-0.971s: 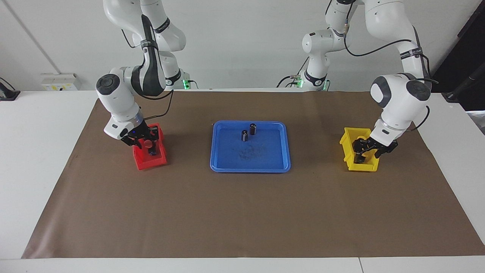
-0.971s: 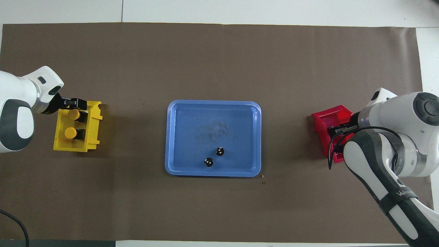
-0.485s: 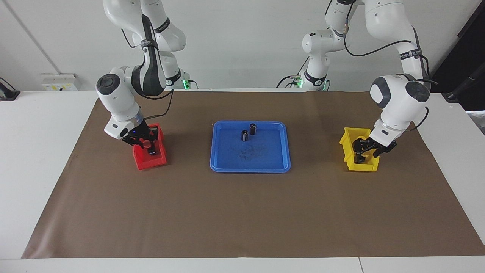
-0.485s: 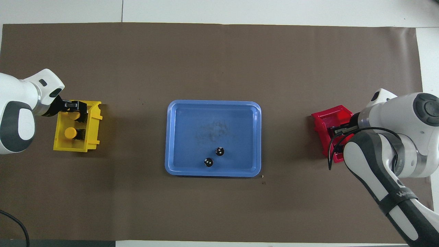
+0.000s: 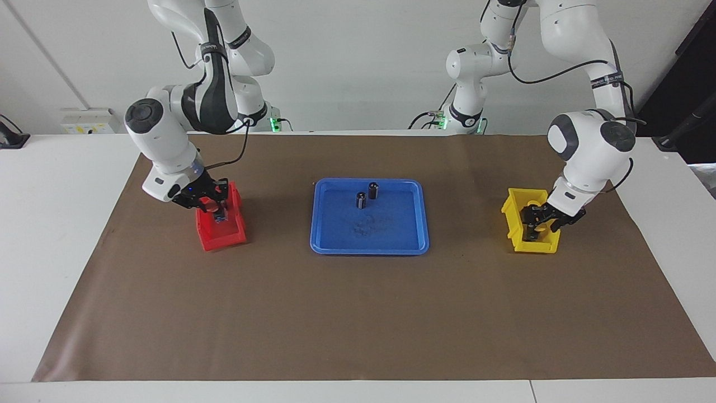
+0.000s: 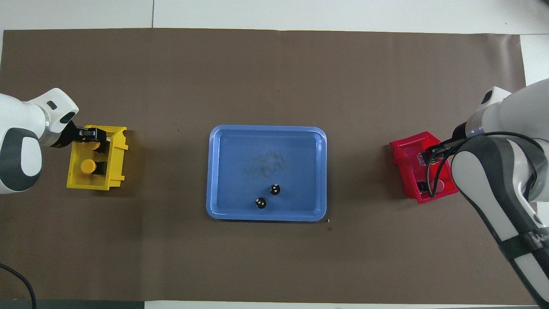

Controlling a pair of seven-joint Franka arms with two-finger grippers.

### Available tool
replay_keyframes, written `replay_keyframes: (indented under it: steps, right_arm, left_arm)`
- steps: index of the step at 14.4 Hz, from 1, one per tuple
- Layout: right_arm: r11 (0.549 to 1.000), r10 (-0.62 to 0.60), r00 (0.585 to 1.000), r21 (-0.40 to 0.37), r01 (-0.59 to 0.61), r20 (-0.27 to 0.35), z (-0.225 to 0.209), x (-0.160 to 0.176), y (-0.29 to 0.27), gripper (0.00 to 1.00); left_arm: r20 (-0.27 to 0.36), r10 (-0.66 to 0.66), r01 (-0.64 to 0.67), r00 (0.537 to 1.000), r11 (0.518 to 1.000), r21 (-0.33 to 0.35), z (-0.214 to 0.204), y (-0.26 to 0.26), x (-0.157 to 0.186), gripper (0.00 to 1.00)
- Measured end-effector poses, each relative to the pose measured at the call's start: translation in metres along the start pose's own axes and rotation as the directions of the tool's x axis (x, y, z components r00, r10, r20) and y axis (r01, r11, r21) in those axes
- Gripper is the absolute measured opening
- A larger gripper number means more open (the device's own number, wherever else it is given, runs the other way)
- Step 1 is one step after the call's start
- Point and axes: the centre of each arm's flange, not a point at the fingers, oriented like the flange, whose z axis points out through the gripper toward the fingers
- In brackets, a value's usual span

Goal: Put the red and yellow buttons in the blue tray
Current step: 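Carry the red button with the right gripper while the left gripper grasps yellow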

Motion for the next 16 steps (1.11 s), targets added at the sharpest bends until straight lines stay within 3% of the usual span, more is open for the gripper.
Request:
replay_keyframes:
  steps: [1, 2, 4, 7, 9, 12, 16]
  right_arm:
    - [1.0, -0.011, 1.0, 0.001, 0.011, 0.003, -0.022, 0.005, -0.005, 0.42]
    - [1.0, -0.027, 1.0, -0.001, 0.027, -0.003, -0.042, 0.012, -0.015, 0.42]
    - [1.0, -0.013, 0.999, -0.007, 0.012, -0.038, -0.069, 0.032, -0.051, 0.42]
    - [0.997, 0.074, 0.994, -0.005, -0.074, -0.08, -0.073, 0.063, -0.142, 0.42]
    - [0.992, 0.127, 0.985, 0.009, -0.126, -0.115, -0.063, 0.078, -0.211, 0.42]
    - [0.973, 0.231, 0.967, 0.028, -0.229, -0.108, -0.033, 0.093, -0.305, 0.42]
    - [0.962, 0.274, 0.958, 0.011, -0.274, -0.089, 0.036, 0.124, -0.378, 0.42]
  left_arm:
    - [0.0, 0.0, 0.0, 1.0, 1.0, 0.0, 0.0, 0.0, 0.0, 0.62]
    - [0.001, 0.0, 0.0, 1.0, 1.0, 0.0, 0.0, 0.0, 0.0, 0.62]
    - [0.003, 0.0, 0.0, 1.0, 1.0, 0.0, 0.001, 0.0, -0.001, 0.42]
    - [0.007, 0.0, 0.0, 1.0, 1.0, -0.001, 0.001, 0.0, -0.001, 0.41]
    - [0.045, 0.0, 0.0, 0.999, 1.0, -0.005, -0.003, 0.001, -0.004, 0.41]
    - [0.132, 0.004, -0.002, 0.991, 1.0, -0.012, -0.066, 0.002, 0.004, 0.41]
    - [0.121, 0.016, -0.015, 0.993, 1.0, -0.005, -0.168, 0.016, 0.006, 0.41]
